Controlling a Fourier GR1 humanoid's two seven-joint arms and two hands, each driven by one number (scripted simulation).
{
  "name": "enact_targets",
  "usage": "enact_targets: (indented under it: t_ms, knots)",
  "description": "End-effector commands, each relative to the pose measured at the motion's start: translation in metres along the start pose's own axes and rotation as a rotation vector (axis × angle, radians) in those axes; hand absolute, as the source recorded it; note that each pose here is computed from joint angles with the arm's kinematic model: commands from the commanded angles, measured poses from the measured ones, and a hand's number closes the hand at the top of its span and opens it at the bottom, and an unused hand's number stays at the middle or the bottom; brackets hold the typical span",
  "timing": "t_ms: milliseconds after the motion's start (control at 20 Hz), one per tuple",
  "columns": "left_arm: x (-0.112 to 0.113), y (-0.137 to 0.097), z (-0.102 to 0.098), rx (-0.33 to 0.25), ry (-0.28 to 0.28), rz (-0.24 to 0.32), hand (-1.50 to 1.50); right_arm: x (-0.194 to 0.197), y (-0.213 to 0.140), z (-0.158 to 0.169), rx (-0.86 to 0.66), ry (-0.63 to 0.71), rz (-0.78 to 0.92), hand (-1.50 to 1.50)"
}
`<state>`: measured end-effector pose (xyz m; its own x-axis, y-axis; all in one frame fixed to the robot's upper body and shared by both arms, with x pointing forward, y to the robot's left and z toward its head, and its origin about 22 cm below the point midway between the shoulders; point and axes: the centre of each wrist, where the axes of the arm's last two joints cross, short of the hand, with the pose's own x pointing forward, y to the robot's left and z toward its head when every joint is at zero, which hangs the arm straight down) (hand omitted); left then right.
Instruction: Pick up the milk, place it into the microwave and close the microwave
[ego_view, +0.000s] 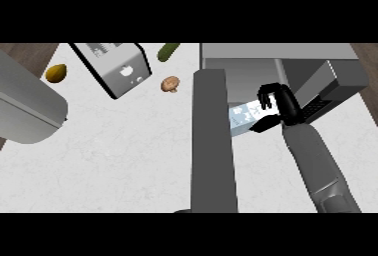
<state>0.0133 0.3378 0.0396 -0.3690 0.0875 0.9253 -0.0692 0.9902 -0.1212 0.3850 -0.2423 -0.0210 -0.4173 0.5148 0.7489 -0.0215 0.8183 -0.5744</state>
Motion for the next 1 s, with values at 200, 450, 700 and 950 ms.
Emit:
enact_targets:
  t_ms: [200, 450, 700, 950]
  knots:
    - [0.003, 0.004, -0.011, -0.04, 0.004, 0.011, -1.5, 0.023, 0.003, -0.05, -0.127, 0.08, 0.048, 1.5]
    - [-0.018, 0.013, -0.028, -0.049, 0.025, 0.019, -1.5, 0.021, -0.015, -0.059, -0.163, 0.154, 0.174, 1.5]
    - [-0.024, 0.008, -0.038, -0.06, 0.015, 0.019, -1.5, 0.021, -0.013, -0.061, -0.365, 0.238, 0.134, 1.5]
    - [-0.02, 0.016, -0.043, -0.088, 0.022, -0.012, -1.5, 0.016, -0.026, -0.059, -0.428, 0.205, 0.212, -1.5]
